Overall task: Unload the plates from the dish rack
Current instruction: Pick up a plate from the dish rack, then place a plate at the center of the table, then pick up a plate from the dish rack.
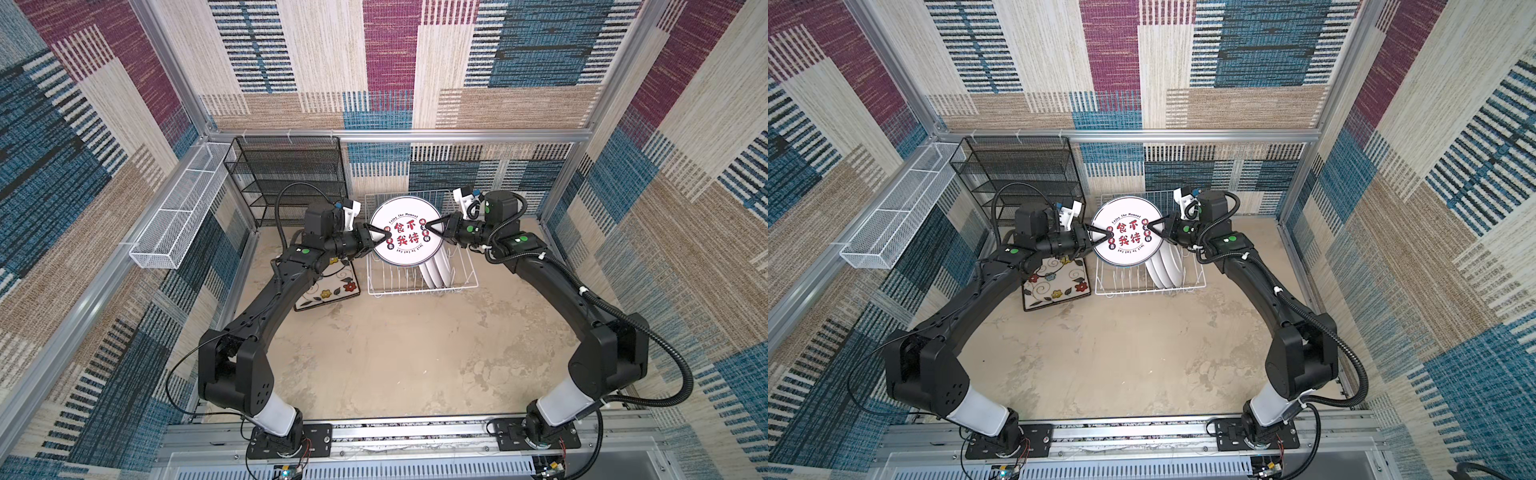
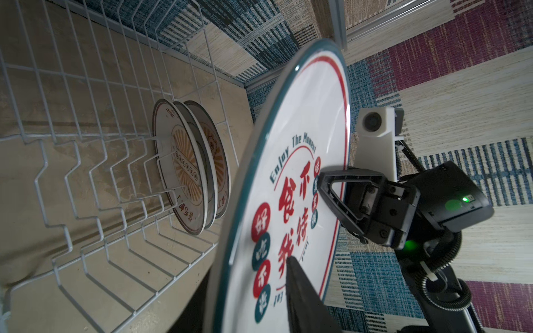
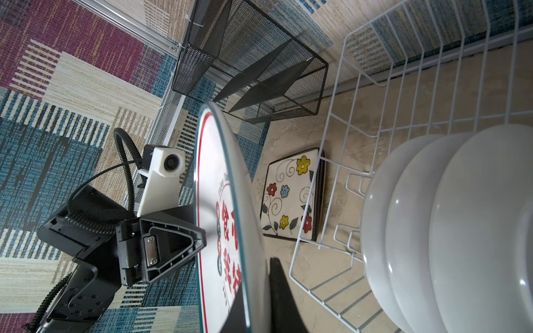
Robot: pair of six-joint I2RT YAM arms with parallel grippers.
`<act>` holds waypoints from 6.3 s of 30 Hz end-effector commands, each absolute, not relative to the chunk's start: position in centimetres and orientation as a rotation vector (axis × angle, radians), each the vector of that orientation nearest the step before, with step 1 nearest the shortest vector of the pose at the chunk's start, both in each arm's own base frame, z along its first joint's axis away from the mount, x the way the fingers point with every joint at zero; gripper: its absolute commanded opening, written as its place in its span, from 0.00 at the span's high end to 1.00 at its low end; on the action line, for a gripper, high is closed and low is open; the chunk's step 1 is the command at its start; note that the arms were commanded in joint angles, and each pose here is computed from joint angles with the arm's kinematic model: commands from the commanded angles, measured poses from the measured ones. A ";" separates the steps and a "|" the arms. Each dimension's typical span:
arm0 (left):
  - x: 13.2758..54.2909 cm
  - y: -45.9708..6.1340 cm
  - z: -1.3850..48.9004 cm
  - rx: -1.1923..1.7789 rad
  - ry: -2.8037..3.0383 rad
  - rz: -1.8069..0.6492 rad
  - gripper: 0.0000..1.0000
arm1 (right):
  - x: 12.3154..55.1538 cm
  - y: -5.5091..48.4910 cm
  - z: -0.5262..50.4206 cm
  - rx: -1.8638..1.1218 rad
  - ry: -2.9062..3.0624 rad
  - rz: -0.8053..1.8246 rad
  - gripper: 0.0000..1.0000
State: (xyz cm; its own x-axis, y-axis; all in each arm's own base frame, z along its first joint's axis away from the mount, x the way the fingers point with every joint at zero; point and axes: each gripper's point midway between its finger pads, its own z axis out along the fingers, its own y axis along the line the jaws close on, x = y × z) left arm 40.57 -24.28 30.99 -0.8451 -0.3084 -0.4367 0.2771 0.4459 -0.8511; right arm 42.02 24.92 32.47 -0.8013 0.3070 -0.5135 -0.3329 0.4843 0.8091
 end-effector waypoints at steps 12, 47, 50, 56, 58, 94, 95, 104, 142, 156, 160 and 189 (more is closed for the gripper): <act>40.4 -24.5 31.8 -0.008 2.129 -1.462 1.00 | 42.2 25.2 33.5 -0.044 2.056 1.375 0.86; 24.7 -16.1 25.6 -0.173 2.426 -1.325 1.00 | 31.2 20.7 35.1 -0.933 1.567 0.587 0.00; 23.1 -15.9 23.5 -0.208 2.459 -1.331 1.00 | 29.5 21.3 33.9 -1.033 1.551 0.579 0.00; 21.1 -16.0 19.2 -0.299 2.490 -1.405 1.00 | 27.5 22.4 30.8 -1.172 1.610 0.565 0.00; 20.5 -15.8 17.8 -0.321 2.514 -1.397 1.00 | 26.7 23.0 29.7 -1.233 1.609 0.560 0.00; 22.5 -17.5 6.5 -0.432 2.590 -1.405 0.98 | 25.5 24.2 23.1 -1.411 1.641 0.577 0.00; 22.6 -17.5 6.3 -0.433 2.593 -1.401 0.97 | 25.4 24.3 23.0 -1.417 1.643 0.584 0.00; 22.5 -17.8 5.1 -0.450 2.629 -1.392 0.79 | 25.1 24.4 22.3 -1.439 1.653 0.603 0.00; 21.4 -12.7 3.6 -0.623 2.880 -0.818 0.35 | 25.8 23.9 21.8 -1.441 1.677 0.532 0.00; 25.4 -11.8 16.0 -0.468 2.592 -0.772 0.34 | 26.6 23.6 24.2 -1.350 1.623 0.472 0.00; 27.1 -12.4 20.5 -0.386 2.516 -0.799 0.34 | 26.9 23.5 24.9 -1.316 1.621 0.466 0.00; 38.3 -28.8 25.7 0.026 2.497 -1.001 0.39 | 31.1 19.2 26.3 -0.950 1.824 0.475 0.00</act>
State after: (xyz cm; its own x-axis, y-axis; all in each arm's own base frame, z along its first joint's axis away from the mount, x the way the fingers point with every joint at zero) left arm 37.37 -27.39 25.27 -0.9024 -0.1355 -0.4090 0.1676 0.7642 -0.6229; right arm 30.97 19.24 25.74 -0.2125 -0.4214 -0.8816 -0.7869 0.6088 -0.1013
